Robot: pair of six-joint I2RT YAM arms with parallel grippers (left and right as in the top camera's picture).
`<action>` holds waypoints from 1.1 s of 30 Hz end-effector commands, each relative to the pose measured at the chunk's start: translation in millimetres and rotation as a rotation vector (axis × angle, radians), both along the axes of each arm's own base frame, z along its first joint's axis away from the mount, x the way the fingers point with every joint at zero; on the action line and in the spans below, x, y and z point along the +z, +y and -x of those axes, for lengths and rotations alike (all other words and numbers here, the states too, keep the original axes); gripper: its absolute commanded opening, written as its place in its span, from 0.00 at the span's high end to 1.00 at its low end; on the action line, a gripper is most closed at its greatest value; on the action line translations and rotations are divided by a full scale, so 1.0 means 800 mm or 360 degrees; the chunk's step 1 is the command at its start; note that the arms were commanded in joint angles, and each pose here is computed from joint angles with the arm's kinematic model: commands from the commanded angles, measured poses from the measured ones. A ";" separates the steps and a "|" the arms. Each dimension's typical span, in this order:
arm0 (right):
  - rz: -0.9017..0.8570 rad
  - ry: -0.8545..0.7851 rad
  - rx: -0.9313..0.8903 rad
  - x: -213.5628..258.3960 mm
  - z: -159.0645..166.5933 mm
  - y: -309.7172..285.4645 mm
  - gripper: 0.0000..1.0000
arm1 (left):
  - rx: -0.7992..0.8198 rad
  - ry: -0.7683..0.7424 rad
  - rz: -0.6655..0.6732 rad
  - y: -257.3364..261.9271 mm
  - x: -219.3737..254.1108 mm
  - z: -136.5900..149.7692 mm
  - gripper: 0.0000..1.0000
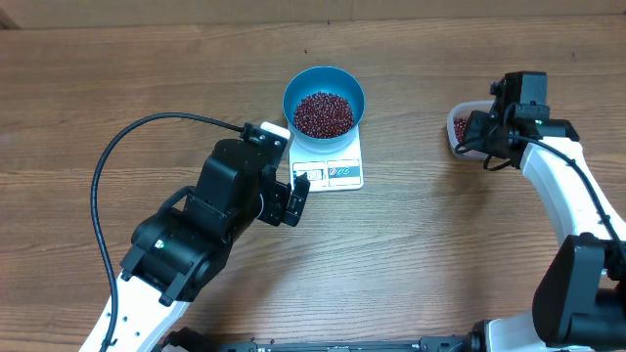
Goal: Scoop item into bowl and weigh 150g on scale
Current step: 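Lower the red scoop into the tub with the right gripper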
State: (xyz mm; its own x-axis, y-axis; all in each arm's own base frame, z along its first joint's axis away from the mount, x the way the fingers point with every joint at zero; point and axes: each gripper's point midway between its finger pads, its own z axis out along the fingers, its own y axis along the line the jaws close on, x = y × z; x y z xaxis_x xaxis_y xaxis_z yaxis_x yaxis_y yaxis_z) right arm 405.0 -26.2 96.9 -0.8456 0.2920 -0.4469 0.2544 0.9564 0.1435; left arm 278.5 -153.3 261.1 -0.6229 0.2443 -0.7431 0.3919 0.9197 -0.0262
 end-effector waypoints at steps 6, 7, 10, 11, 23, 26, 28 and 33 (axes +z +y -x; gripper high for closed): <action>-0.0008 0.0097 0.0000 -0.010 0.017 0.000 0.00 | 0.0024 -0.0022 0.0002 0.003 0.006 -0.004 0.00; 0.0003 0.0096 -0.0005 -0.010 0.017 -0.001 0.00 | 0.0024 -0.0022 0.0001 0.003 0.006 -0.004 0.01; 0.0010 0.0090 -0.0008 -0.008 0.016 -0.002 0.00 | 0.0024 -0.0022 0.0001 0.003 0.006 -0.004 0.00; 0.0010 0.0088 -0.0008 -0.007 0.016 -0.003 0.00 | 0.0024 -0.0022 0.0002 0.003 0.006 -0.004 0.01; 0.0138 -0.0023 -0.0073 0.029 0.015 -0.021 0.00 | 0.0024 -0.0022 0.0001 0.003 0.006 -0.004 0.01; 0.0156 -0.0098 -0.0084 0.053 0.012 -0.023 0.00 | 0.0024 -0.0022 0.0002 0.003 0.006 -0.004 0.00; 0.0160 -0.0148 -0.0087 0.067 0.011 -0.023 0.00 | 0.0024 -0.0022 0.0001 0.003 0.006 -0.004 0.00; 0.0285 -0.0221 -0.0159 0.096 0.018 -0.042 0.00 | 0.0024 -0.0022 0.0002 0.003 0.006 -0.004 0.00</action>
State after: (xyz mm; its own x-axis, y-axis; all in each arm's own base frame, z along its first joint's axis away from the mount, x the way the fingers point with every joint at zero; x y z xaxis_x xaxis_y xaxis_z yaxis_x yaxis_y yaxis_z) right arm 389.6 -43.2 142.4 -0.7962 0.2854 -0.5335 0.2961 0.9527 0.0678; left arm 278.5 -153.3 261.1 -0.6229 0.2443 -0.7431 0.3919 0.9197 -0.0262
